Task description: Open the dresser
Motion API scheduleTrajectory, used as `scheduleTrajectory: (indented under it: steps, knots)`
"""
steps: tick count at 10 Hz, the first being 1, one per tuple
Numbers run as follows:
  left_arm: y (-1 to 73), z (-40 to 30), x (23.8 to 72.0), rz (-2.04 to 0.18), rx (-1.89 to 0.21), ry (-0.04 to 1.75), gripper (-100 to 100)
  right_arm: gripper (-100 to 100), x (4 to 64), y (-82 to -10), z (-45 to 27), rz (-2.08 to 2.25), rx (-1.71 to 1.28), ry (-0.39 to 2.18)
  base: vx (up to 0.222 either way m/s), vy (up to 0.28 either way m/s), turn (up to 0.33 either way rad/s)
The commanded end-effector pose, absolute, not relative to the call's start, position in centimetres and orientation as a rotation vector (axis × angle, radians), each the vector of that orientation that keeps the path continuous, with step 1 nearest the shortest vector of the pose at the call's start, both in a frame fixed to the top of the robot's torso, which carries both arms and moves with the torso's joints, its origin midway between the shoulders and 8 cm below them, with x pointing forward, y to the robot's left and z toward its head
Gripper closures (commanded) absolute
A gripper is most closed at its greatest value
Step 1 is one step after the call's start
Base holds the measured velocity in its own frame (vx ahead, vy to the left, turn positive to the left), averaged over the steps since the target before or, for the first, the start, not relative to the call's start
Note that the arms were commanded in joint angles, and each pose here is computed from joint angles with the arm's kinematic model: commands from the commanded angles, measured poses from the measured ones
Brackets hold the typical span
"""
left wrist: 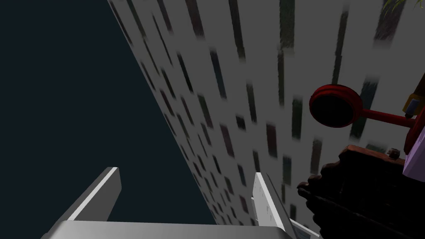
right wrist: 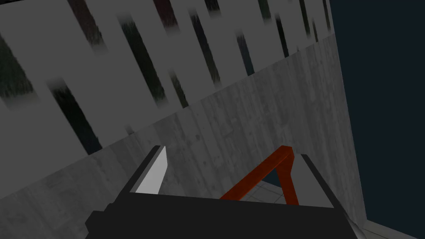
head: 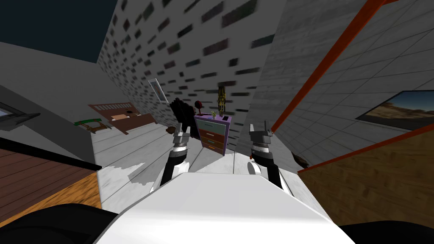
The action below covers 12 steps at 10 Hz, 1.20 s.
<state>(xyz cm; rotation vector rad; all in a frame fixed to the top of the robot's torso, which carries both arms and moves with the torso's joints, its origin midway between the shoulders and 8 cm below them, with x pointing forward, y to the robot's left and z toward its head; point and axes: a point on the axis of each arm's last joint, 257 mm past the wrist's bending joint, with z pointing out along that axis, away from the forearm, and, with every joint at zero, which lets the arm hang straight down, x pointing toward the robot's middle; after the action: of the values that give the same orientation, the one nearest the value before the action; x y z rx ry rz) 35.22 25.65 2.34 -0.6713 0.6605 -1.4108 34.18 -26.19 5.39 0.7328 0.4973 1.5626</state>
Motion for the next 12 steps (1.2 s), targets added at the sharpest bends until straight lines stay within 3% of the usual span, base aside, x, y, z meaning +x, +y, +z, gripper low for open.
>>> scheduleTrajectory:
  steps: [1,9,10,12]
  knots:
    - [25.7,2.3,35.2,-1.411,-0.671,0.661,0,0,34.2,-26.2,5.4,1.563,0.733,0.497,0.0,0.0,0.0]
    - [25.7,2.4,35.2,-1.411,-0.671,0.66,0,0,34.2,-26.2,5.4,1.563,0.732,0.497,0.0,0.0,0.0]
    - [25.1,1.5,35.6,-1.41,-0.654,0.706,-100,0,34.2,-26.2,5.4,1.563,0.732,0.497,0.036,0.003,-0.004]
    - [24.3,-0.5,36.5,-1.407,-0.651,0.768,-100,0,34.2,-26.2,5.4,1.562,0.733,0.498,0.079,0.009,-0.007]
